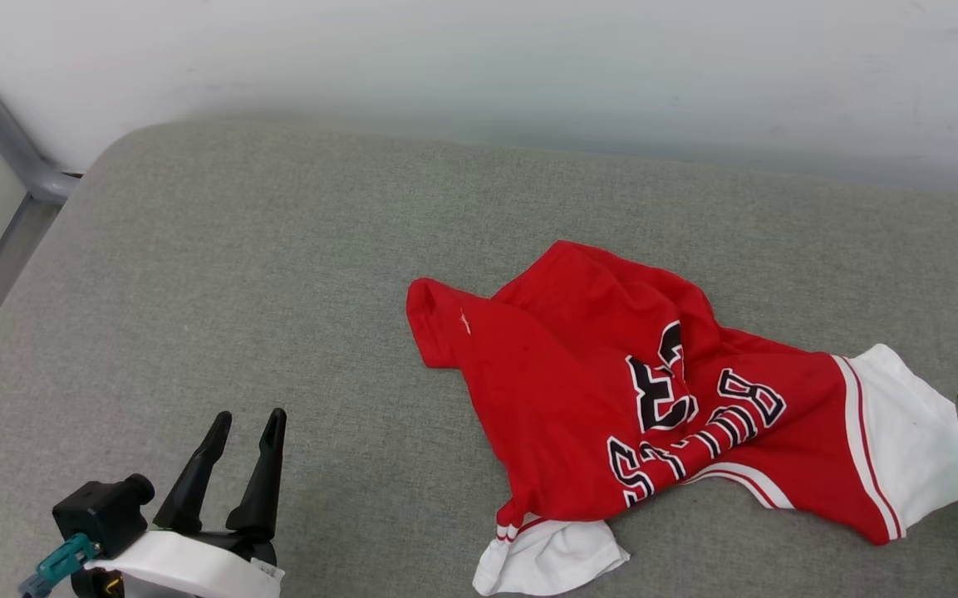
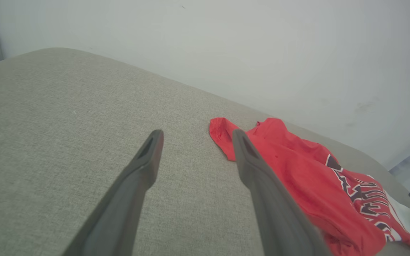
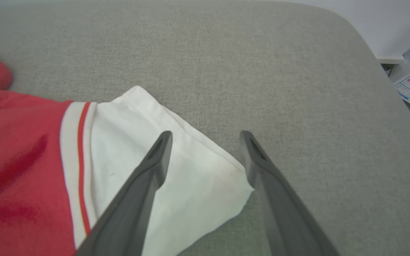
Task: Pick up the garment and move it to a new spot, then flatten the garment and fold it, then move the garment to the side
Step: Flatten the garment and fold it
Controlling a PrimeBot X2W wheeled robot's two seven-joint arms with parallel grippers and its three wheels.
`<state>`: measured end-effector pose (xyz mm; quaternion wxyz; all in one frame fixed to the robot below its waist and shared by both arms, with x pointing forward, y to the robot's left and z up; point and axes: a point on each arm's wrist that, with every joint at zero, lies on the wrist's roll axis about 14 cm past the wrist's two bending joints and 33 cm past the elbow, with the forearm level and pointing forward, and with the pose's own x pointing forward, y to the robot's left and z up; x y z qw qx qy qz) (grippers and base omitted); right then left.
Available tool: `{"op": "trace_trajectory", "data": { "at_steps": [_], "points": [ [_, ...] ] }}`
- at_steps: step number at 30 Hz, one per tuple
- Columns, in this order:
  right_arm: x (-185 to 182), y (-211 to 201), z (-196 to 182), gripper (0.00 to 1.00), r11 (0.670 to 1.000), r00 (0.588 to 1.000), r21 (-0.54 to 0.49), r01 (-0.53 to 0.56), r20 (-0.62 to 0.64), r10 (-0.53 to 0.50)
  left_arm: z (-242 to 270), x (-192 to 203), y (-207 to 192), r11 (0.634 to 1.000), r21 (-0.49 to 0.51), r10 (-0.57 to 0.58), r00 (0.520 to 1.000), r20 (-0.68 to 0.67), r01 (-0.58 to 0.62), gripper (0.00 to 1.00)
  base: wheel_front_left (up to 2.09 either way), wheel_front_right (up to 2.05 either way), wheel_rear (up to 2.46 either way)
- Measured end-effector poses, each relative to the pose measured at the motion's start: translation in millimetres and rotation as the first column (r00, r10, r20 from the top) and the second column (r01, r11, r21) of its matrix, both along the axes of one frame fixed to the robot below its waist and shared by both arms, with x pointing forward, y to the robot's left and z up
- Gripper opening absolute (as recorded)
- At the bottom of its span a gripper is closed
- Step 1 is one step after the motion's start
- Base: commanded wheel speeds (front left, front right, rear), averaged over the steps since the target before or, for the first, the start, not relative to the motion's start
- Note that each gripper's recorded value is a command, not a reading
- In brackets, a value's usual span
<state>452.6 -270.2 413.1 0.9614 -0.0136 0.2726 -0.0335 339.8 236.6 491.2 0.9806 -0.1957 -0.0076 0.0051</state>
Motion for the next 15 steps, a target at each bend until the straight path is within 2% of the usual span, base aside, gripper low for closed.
{"op": "trace_trajectory", "data": {
  "at_steps": [6, 12, 15],
  "points": [
    [0.9, 9.9, 33.1, 1.00, 1.000, 0.980, 0.009, -0.023, 0.197, 0.020, 0.1, -3.7, -6.6, 0.999, 0.021, -0.036, 0.999, -0.003, 0.036, 1.00, 0.00, 0.00, 0.00],
    [-21.2, 35.6, 42.5, 1.00, 0.993, 0.932, 0.036, -0.108, 0.351, 0.089, -4.3, -4.6, -19.8, 0.996, 0.020, -0.086, 0.996, -0.019, 0.087, 1.00, 0.00, 0.00, 0.00],
    [-39.6, 41.0, 36.8, 1.00, 0.990, 0.915, 0.042, -0.133, 0.388, 0.107, -8.5, -5.5, -28.9, 0.992, 0.013, -0.121, 0.992, -0.038, 0.122, 1.00, 0.00, 0.00, 0.00]
  ]
}}
